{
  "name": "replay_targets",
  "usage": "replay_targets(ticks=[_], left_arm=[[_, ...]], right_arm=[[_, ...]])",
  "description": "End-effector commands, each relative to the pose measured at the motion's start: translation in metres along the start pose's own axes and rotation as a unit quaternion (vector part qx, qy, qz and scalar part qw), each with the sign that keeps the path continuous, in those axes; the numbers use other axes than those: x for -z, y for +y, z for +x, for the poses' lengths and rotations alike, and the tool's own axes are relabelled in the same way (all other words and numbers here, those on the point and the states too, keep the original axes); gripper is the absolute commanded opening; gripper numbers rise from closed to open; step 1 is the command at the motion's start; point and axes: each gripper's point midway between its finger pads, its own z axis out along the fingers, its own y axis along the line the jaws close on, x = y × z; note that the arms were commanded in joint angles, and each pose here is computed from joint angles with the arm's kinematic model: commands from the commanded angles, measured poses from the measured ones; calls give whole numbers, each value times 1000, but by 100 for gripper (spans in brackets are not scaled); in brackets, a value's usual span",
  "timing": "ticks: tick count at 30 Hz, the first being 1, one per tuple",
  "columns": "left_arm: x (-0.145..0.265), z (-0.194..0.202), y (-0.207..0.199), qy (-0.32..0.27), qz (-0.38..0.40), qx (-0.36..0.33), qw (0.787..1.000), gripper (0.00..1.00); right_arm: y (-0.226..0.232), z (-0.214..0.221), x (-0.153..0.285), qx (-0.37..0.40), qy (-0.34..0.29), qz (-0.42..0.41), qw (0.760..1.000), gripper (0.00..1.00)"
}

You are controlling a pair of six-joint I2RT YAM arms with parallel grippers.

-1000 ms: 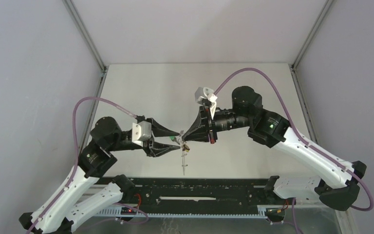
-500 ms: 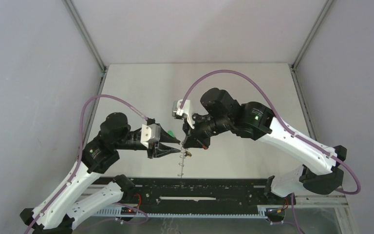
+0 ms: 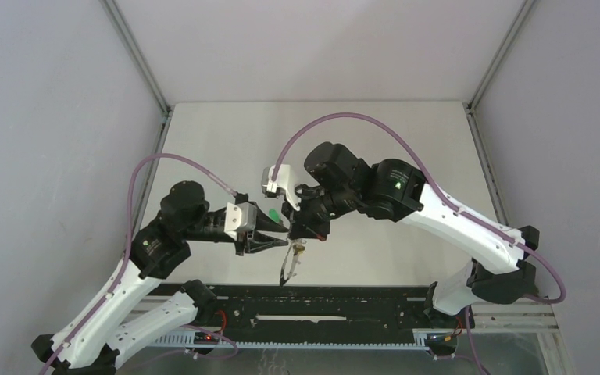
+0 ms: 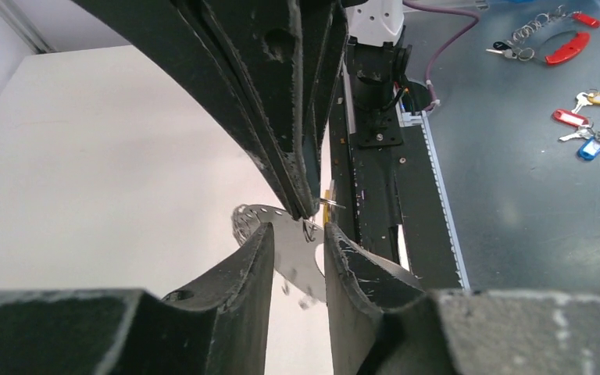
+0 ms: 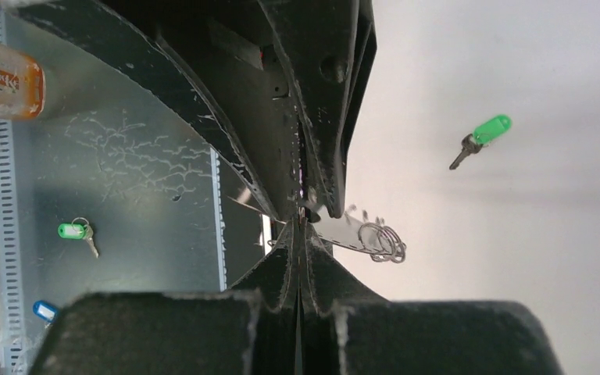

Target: Put the keys on the keyring

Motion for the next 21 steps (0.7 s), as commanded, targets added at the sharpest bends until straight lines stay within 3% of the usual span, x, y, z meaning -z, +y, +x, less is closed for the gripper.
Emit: replay_targets(ticks=[1, 7, 15, 21], left_arm=[[3, -5, 5, 0, -12, -25, 1000, 33], [4, 5, -4, 15, 12, -27, 999, 19], [4, 8, -10, 19, 25, -20, 999, 18], [3, 1, -7, 10, 20, -24, 999, 11]], right_arm=[[6, -12, 3, 23, -11, -8, 1000, 0], [7, -15, 1, 27, -9, -11, 1000, 0], [11, -16, -3, 32, -3, -19, 999, 0], [15, -16, -7, 34, 0, -27, 999, 0]])
